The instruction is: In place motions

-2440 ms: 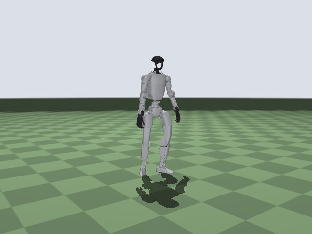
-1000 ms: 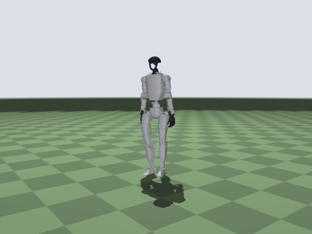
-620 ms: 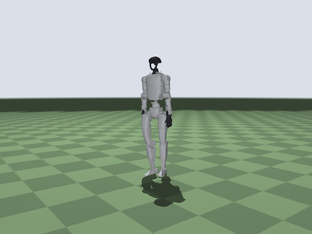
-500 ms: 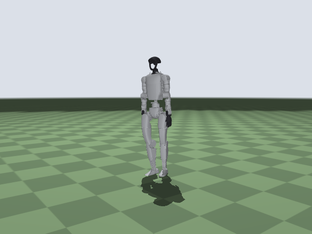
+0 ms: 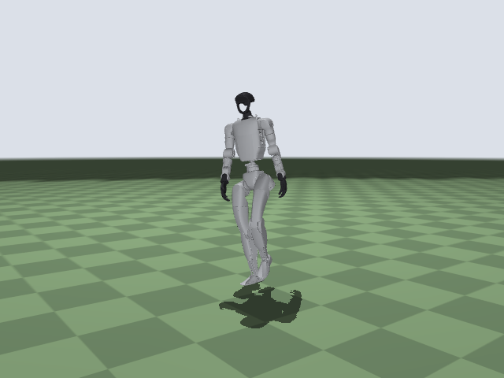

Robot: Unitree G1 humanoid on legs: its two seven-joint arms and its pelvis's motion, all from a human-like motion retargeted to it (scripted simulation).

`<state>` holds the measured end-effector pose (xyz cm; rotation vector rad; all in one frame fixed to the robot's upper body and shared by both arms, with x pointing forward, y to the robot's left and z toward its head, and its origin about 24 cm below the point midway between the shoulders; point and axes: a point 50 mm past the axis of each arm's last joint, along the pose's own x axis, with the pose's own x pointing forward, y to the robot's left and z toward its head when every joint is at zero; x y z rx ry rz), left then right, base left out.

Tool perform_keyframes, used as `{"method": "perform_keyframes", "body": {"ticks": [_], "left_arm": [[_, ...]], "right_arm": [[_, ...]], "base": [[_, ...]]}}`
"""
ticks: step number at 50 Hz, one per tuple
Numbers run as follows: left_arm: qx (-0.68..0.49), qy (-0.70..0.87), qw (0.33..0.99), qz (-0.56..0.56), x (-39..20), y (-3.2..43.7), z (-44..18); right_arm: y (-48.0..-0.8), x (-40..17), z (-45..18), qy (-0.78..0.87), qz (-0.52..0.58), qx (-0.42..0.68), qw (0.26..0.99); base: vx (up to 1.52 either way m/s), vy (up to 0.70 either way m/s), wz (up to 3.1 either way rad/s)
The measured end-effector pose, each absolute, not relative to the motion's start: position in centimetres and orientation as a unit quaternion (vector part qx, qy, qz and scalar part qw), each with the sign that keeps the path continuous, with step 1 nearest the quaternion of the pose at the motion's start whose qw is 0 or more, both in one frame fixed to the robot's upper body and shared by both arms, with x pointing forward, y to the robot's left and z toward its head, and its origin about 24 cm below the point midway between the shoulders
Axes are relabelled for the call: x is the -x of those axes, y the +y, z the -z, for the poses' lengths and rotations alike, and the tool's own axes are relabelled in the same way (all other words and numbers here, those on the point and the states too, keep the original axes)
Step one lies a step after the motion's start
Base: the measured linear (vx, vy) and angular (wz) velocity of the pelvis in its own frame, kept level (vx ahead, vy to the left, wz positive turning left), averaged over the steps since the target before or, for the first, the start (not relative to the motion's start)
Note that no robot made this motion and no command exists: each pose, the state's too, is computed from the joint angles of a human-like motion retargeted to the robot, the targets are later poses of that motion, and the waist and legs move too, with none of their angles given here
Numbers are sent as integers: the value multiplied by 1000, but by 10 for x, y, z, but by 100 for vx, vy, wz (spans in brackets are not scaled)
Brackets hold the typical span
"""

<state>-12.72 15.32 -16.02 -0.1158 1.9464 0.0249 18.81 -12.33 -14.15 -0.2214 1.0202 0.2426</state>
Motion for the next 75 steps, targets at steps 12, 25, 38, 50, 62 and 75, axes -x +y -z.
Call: {"method": "perform_keyframes", "body": {"ticks": [12,25,38,50,62,75], "left_arm": [[25,810,585,-25,112,170,164],[-103,742,659,65,7,195,177],[-117,446,885,70,-197,169,135],[-99,440,890,71,-201,172,132],[-52,644,758,91,-50,164,179],[-4,778,629,-13,101,177,167]], "right_arm": [[-112,-171,147,490,-108,54,863],[-179,-55,178,625,-73,123,768],[-235,91,160,780,34,87,619],[-230,124,152,792,156,-5,590],[-208,37,175,726,38,43,685],[-135,-165,151,502,-96,44,858]], "base": [[8,3,29],[14,13,31],[1,11,13],[7,-2,-9],[10,-9,-20],[-9,-17,-14]]}}
